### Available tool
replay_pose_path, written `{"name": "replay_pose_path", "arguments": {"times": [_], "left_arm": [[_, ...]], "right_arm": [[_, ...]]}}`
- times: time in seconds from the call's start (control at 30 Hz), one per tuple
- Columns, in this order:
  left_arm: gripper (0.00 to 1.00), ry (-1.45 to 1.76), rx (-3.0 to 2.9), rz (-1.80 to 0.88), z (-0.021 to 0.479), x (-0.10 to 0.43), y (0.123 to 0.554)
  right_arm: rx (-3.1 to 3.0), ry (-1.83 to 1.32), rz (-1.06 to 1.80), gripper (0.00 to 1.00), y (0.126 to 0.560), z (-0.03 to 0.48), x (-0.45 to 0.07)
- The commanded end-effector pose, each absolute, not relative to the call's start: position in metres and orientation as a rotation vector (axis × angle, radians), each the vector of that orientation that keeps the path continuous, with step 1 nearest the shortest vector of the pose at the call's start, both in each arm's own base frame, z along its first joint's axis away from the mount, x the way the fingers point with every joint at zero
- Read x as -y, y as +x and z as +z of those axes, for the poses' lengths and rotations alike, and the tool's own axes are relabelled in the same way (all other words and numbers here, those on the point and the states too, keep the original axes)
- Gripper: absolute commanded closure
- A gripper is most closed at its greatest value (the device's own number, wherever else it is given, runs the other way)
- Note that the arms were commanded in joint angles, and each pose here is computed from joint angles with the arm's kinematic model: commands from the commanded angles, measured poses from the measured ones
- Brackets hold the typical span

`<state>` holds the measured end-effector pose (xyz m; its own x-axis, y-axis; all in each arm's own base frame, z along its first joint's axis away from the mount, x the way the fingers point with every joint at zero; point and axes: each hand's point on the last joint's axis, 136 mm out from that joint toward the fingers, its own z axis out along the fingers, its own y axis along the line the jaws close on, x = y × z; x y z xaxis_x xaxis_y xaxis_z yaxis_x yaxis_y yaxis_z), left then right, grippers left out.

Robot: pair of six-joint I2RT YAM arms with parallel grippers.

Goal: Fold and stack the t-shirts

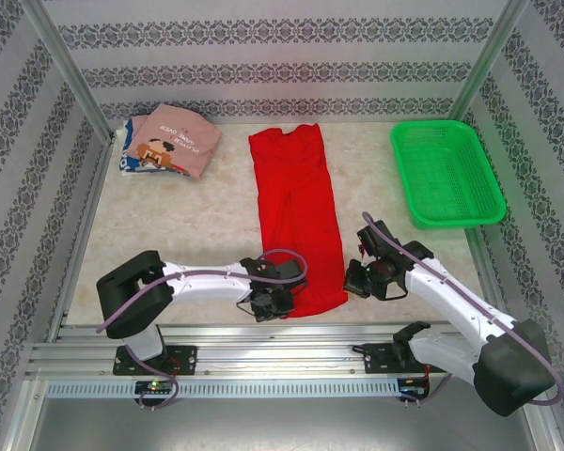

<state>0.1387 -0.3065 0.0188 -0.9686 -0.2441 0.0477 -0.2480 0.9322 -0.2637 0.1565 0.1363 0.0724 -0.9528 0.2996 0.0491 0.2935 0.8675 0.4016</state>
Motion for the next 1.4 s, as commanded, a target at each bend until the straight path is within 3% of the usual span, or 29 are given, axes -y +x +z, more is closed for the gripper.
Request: {"name": "replay_pose_path", "arguments": {"times": [0.0,0.5,0.73,1.37], "left_arm": [[0.93,0.329,3.107,0.423,0.022,0.312,0.145],[1.00,0.428,3.239,0.565,0.104,0.269,0.163],[1.00,0.467,3.299,0.709,0.151,0.264,0.211],[1.00,0.481,3.335,0.843,0.177,0.241,0.326]], "right_arm": [[-3.032,0.448,0.671,1.00,0.151,0.071,-0.139],[-2.957,0.478,0.686,1.00,0.170,0.096,-0.133],[-2.896,0.428,0.700,1.00,0.210,0.129,-0.141],[-2.809,0.380,0.687,1.00,0.339,0.164,-0.152]]}}
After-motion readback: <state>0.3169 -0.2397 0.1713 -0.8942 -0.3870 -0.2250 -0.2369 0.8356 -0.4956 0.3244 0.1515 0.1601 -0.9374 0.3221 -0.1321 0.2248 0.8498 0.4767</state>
